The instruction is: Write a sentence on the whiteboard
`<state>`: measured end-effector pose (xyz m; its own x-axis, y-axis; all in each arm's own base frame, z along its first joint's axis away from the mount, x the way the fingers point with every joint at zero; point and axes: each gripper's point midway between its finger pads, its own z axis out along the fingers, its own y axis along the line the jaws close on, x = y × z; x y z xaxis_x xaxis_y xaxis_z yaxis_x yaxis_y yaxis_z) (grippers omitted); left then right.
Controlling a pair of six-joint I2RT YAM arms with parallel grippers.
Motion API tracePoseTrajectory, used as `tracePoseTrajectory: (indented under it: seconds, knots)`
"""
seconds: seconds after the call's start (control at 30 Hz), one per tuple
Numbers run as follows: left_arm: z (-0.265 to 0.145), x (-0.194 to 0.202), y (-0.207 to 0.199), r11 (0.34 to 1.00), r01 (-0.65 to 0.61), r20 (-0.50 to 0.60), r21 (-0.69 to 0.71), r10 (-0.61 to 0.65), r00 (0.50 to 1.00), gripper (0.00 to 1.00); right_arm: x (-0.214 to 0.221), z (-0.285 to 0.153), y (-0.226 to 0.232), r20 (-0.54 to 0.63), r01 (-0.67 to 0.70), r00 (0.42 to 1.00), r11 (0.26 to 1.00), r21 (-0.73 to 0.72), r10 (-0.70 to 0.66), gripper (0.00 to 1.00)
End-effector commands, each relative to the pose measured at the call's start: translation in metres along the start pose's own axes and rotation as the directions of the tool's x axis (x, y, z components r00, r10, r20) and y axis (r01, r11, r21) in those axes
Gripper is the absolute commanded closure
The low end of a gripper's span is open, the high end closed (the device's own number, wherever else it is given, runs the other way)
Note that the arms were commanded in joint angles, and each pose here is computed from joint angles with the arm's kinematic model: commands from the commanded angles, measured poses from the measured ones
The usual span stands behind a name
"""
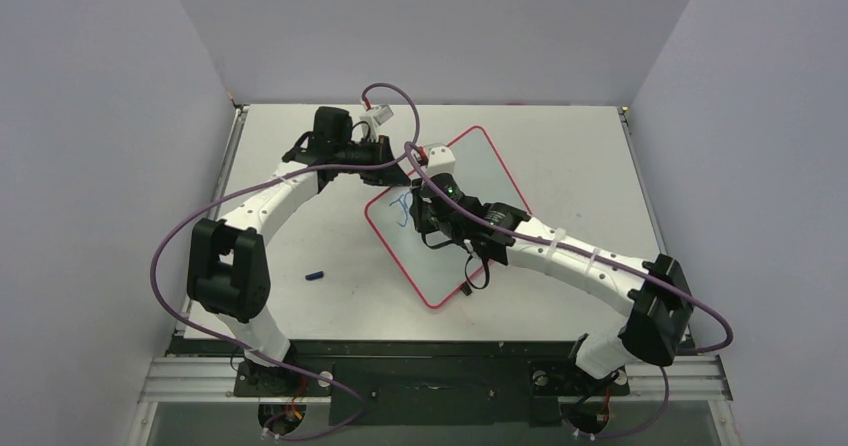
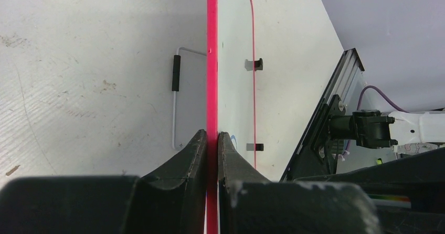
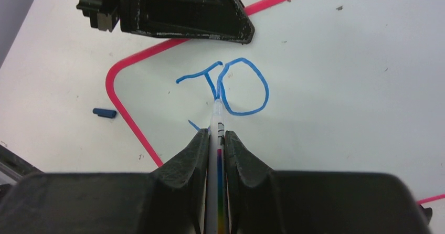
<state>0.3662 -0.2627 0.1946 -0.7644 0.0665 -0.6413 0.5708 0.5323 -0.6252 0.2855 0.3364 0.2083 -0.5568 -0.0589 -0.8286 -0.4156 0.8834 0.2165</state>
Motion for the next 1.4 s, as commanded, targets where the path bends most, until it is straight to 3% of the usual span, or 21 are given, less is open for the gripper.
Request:
tracePoseTrajectory:
  seconds: [0.0, 0.3, 0.5, 0.87, 1.37]
  knots:
    - [-0.007, -0.009, -0.032, 0.994, -0.088, 0.013, 0.064, 0.088, 0.996, 1.0, -0.036, -0.034, 0.001, 0.093, -0.019, 0.996, 1.0, 0.008, 0.018, 1.0]
    - [-0.006, -0.008, -0.032, 0.994, -0.087, 0.012, 0.065, 0.087, 0.996, 1.0, -0.076, -0.056, -0.024, 0.206, -0.07, 0.977, 0.996, 0.058, 0.057, 1.0]
    - [-0.007, -0.009, -0.034, 0.994, -0.091, 0.015, 0.066, 0.09, 0.996, 1.0, -0.08, -0.042, -0.04, 0.2, -0.098, 0.976, 0.993, 0.067, 0.083, 1.0]
    - [-0.006, -0.009, -0.034, 0.994, -0.091, 0.013, 0.066, 0.09, 0.996, 1.0, -0.076, -0.012, -0.022, 0.15, -0.091, 0.984, 0.996, -0.026, 0.093, 1.0]
    - [-0.006, -0.008, -0.035, 0.993, -0.096, 0.01, 0.067, 0.095, 0.995, 1.0, -0.061, 0.009, -0.026, 0.104, -0.085, 0.991, 0.996, -0.007, 0.085, 1.0]
